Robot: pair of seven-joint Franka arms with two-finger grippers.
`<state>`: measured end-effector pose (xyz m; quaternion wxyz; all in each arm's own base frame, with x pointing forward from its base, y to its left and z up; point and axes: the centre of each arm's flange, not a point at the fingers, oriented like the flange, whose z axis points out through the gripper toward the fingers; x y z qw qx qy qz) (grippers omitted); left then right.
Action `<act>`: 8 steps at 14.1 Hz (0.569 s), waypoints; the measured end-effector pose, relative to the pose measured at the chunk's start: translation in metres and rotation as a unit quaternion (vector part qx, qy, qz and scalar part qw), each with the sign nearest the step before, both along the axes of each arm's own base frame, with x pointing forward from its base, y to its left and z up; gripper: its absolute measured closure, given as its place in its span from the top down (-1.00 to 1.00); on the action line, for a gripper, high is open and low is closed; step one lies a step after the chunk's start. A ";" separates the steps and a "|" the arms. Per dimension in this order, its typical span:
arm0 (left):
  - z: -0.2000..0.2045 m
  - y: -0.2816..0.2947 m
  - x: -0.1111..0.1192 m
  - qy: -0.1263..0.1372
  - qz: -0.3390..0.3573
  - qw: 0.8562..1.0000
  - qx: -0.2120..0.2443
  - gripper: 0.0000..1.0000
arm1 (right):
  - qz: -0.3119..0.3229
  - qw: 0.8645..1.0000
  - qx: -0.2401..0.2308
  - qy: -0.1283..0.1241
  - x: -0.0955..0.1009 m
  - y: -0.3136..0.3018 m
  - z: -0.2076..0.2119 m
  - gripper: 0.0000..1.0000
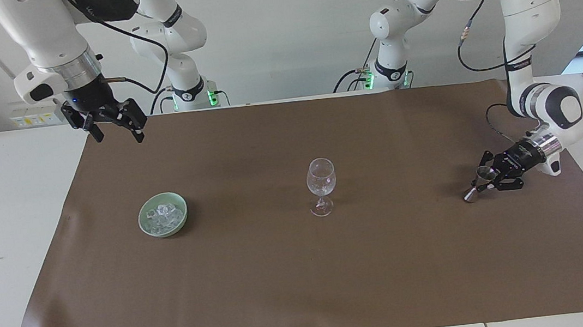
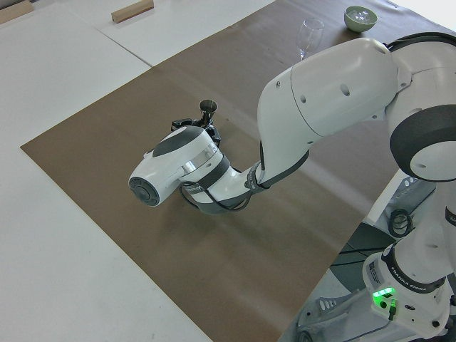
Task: Pour wine and add ice with both arms
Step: 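Close the left gripper around the metal jigger, then lift the jigger with the left gripper and carry it over the glass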
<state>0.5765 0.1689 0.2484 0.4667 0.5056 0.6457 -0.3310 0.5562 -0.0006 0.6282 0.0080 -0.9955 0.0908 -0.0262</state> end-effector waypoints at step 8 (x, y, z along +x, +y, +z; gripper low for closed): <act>0.048 -0.042 0.016 -0.020 -0.033 0.999 0.005 -0.59 | 0.000 1.000 0.000 0.000 0.000 0.000 0.000 1.00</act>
